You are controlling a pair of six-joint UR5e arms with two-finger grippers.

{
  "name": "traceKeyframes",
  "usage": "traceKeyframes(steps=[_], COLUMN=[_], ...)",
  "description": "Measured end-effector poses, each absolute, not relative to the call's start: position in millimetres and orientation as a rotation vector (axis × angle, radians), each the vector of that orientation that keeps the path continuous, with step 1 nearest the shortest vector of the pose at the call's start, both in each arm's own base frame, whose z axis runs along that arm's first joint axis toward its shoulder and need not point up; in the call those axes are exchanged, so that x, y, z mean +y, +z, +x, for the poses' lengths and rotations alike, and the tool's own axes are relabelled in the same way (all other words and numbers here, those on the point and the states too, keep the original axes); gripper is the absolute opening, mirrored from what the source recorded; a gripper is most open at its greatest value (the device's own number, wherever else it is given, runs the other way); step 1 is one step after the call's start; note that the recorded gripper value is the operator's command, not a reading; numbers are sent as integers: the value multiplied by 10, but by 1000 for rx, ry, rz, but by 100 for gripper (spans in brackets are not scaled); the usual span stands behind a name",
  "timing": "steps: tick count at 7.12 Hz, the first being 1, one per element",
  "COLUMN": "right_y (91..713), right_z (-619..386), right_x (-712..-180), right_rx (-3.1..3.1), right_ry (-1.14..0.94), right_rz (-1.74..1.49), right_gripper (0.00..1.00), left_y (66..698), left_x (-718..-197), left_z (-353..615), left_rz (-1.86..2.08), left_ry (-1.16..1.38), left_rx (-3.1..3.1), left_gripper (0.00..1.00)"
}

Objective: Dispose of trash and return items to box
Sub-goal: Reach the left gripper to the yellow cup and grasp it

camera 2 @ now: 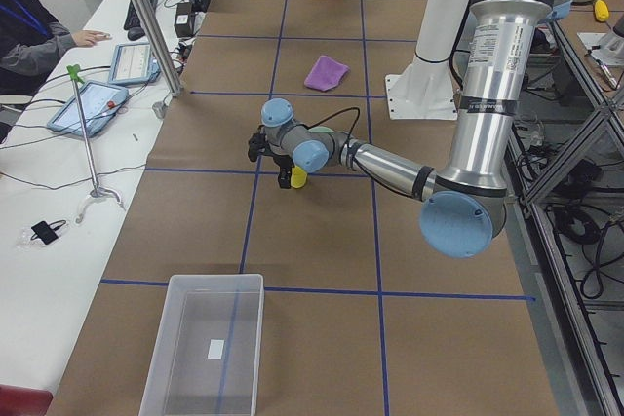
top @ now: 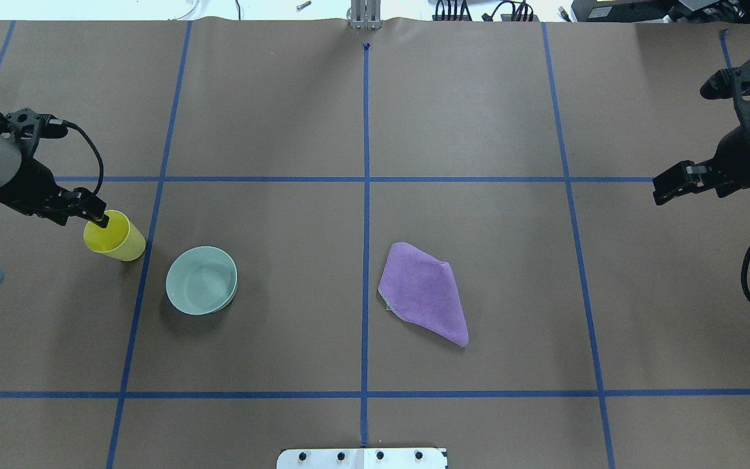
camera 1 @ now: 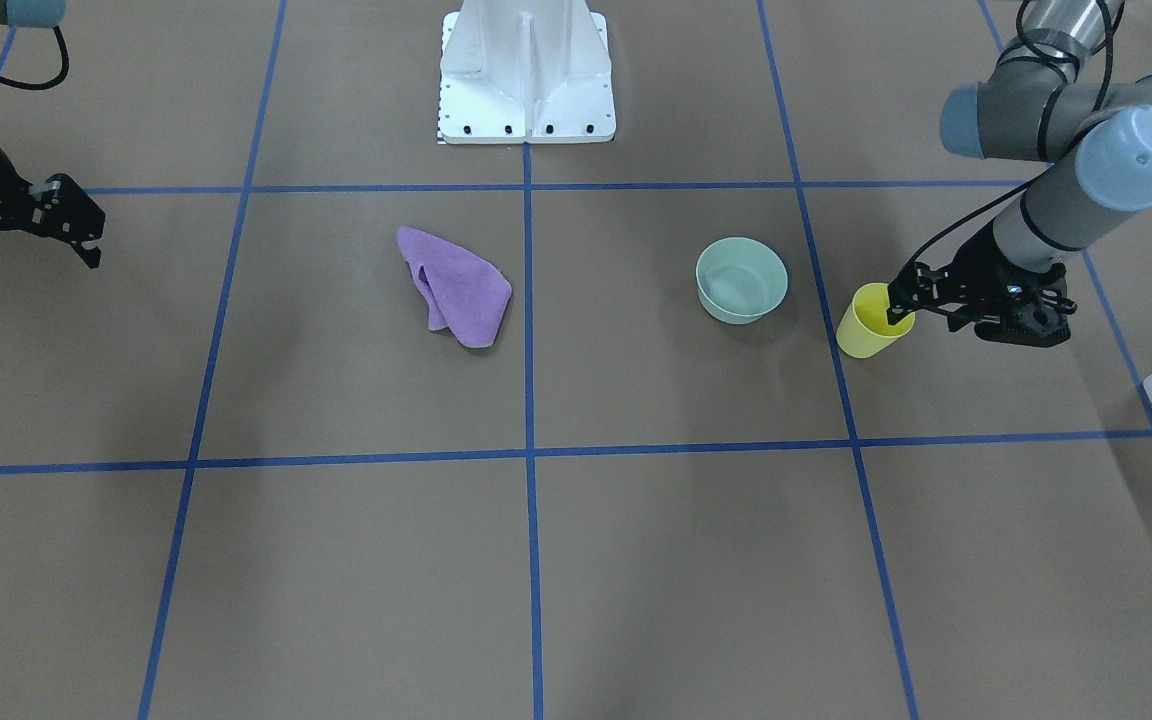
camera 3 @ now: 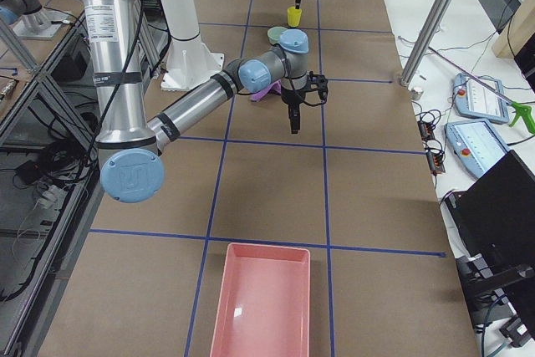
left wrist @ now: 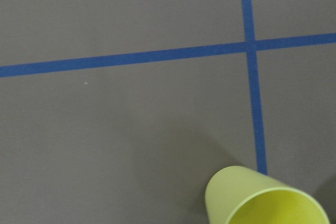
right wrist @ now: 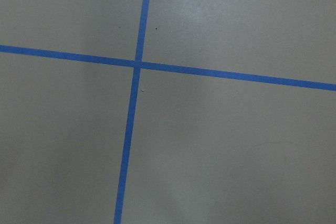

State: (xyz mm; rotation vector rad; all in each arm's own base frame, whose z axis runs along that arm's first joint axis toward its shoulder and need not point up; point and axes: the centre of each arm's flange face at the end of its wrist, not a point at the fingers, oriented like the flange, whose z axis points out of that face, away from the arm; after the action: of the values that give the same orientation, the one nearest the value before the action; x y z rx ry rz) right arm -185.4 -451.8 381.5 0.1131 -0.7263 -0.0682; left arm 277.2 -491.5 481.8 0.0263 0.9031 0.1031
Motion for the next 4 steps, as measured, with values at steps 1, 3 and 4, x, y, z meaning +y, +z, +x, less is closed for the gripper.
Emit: traceKeyframes(steps=[1,3,4], right_y=[3815,3811,3797], right_z=[-1861,-1879,-1881], right_x=[-4517,-4516,-4518], right_rx=[-726,-727,-728], right_ry=[-69,-72,-73], right_rz=[113,112,114], right_gripper=[100,100,100], left_y=[4842,4820,4737], left_x=[-4881,-4825,-4800], left_z=[2859,2943,2923], left_rz=[15,9,17], left_ry=[112,128,134], left_rx=[901,904,915], left_gripper=[0,0,0])
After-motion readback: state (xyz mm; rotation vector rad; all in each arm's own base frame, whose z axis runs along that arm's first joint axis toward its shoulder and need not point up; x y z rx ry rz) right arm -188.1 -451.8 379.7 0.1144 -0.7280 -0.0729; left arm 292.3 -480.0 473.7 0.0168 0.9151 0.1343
